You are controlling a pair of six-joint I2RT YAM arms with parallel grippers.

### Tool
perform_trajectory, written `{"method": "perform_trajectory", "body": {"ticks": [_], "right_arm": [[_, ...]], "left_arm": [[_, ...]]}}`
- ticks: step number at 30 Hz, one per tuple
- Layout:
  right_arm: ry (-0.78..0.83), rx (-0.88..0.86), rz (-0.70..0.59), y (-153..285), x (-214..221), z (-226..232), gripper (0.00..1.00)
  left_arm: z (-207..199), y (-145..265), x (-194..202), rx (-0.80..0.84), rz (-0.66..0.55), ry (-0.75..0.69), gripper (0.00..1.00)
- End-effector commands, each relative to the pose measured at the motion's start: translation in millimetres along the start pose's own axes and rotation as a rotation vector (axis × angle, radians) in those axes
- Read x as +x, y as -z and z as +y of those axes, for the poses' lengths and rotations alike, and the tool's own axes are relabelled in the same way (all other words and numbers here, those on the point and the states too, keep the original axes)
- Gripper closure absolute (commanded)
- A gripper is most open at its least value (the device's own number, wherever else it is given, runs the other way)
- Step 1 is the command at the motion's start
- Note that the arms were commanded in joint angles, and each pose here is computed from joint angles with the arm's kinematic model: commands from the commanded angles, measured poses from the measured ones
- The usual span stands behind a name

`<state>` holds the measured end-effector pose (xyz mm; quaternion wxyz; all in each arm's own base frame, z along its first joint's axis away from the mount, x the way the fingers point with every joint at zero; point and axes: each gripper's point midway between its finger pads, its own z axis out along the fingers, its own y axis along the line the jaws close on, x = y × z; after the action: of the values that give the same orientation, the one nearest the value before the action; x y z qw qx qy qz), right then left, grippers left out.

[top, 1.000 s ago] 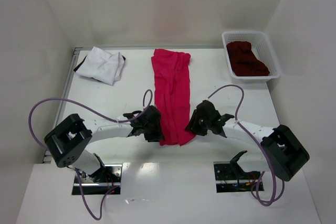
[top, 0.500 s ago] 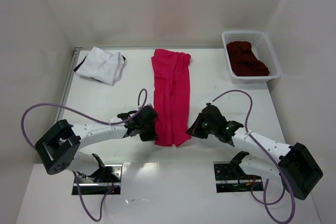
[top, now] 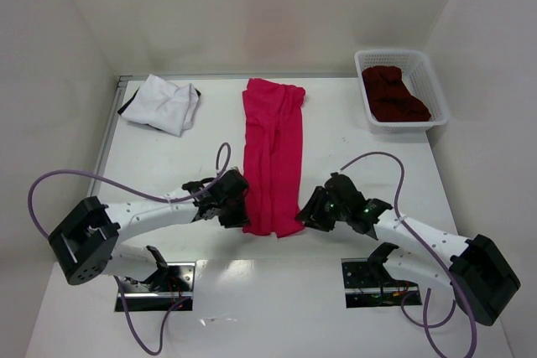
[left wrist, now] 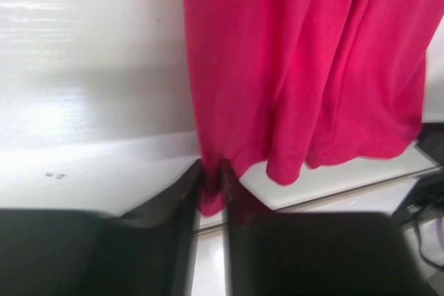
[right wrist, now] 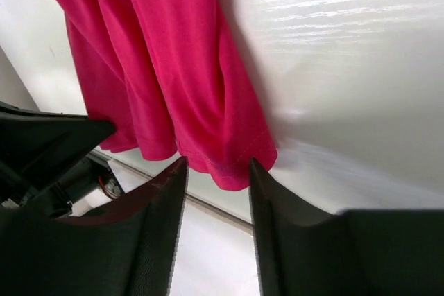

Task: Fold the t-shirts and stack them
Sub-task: Rotate the tshirt 90 degrees

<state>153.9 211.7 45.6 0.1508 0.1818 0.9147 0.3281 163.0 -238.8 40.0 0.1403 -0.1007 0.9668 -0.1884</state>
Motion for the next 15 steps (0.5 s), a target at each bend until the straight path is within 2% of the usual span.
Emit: {"method": "perform_trajectory", "body": {"ticks": [1, 4, 5, 7, 8, 10, 12, 13, 15], "right_arm": [[0.046, -0.003, 0.013, 5, 4, 1, 0.48], [0.082, -0.003, -0.042, 13, -13, 21, 0.41], [0.106, -0.008, -0.06, 16, -19, 27, 0.38], [0.132, 0.017, -0.09, 16, -30, 35, 0.33], [0.168, -0.01, -0.105, 21, -38, 54, 0.32], [0.208, -0.037, -0.159, 28, -58, 85, 0.32], [0.267, 0.005, -0.168, 19, -70, 93, 0.32], [0.29, -0.013, -0.222, 23, -88, 116, 0.32], [0.35, 0.079, -0.225, 5, -101, 114, 0.32]], "left_arm": [[5, 7, 7, -0.004, 0.02, 0.009, 0.57], [-1, 22, -3, 0.012, -0.025, 0.019, 0.42], [-9, 33, -13, 0.041, -0.067, 0.02, 0.3], [-16, 47, -22, 0.059, -0.109, 0.014, 0.22], [-22, 59, -29, 0.085, -0.141, 0.017, 0.19], [-34, 78, -45, 0.128, -0.203, 0.006, 0.16], [-43, 92, -57, 0.184, -0.258, 0.0, 0.16], [-44, 96, -64, 0.199, -0.282, -0.01, 0.16], [-54, 102, -72, 0.25, -0.312, -0.022, 0.18]]}}
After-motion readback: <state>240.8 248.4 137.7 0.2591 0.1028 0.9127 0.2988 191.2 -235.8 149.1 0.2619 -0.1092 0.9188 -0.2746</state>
